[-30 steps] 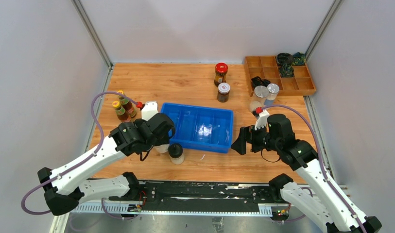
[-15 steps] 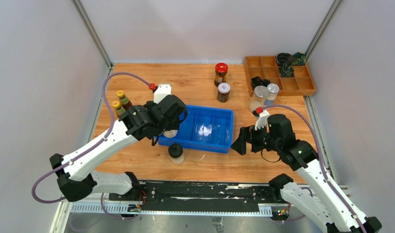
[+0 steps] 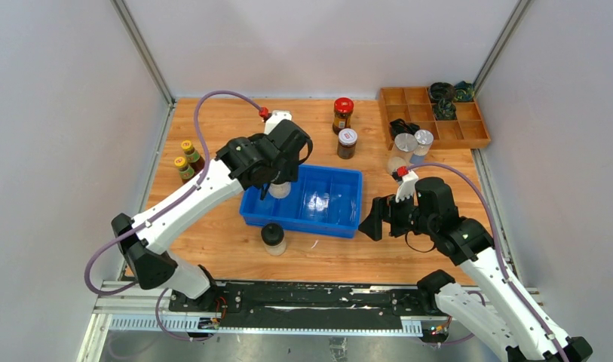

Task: Organize the condiment bottles
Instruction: Place the bottle in the storage box.

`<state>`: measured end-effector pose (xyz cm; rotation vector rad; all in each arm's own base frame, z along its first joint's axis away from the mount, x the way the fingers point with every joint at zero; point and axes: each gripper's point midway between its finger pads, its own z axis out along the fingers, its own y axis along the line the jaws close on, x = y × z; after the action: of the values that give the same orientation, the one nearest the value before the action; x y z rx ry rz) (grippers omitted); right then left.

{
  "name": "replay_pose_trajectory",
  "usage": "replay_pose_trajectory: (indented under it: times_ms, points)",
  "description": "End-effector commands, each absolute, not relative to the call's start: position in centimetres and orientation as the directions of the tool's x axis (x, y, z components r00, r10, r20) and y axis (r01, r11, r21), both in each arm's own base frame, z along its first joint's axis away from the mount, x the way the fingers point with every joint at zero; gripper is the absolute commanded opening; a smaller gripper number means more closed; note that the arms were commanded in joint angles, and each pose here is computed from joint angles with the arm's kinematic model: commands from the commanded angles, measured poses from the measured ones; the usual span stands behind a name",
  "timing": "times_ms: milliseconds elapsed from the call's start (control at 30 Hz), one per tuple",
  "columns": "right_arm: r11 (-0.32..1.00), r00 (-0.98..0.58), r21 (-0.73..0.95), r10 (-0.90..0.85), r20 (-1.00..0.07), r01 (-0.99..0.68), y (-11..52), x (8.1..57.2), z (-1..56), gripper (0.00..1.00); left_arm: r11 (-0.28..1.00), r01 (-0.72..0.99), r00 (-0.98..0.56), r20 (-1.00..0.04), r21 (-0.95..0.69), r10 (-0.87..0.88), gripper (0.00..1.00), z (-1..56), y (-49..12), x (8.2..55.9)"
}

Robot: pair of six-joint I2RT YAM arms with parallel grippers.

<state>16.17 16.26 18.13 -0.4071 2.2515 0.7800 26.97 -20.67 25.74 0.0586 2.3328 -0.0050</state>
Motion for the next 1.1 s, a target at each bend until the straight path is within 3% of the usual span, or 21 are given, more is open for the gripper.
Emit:
replay_pose_trajectory:
  times_ms: [0, 267, 1067]
  points:
    - [0.763, -0.692, 0.404, -0.078, -0.717, -0.504, 16.3, 15.9, 18.0, 1.00, 0.995, 0.094, -0.672, -0.740, -0.037, 0.036, 0.42, 26.6, -21.9, 29.3]
    - [0.763, -0.700, 0.408, -0.082, -0.709, -0.502, 16.4, 15.9, 17.9, 1.00, 0.983, 0.180, -0.672, -0.734, -0.038, 0.095, 0.41, 24.3, -23.4, 31.2]
    - [0.769, -0.712, 0.406, -0.090, -0.697, -0.494, 16.3, 15.9, 17.5, 1.00, 0.979, 0.203, -0.695, -0.709, -0.035, 0.119, 0.37, 17.5, -23.8, 34.9]
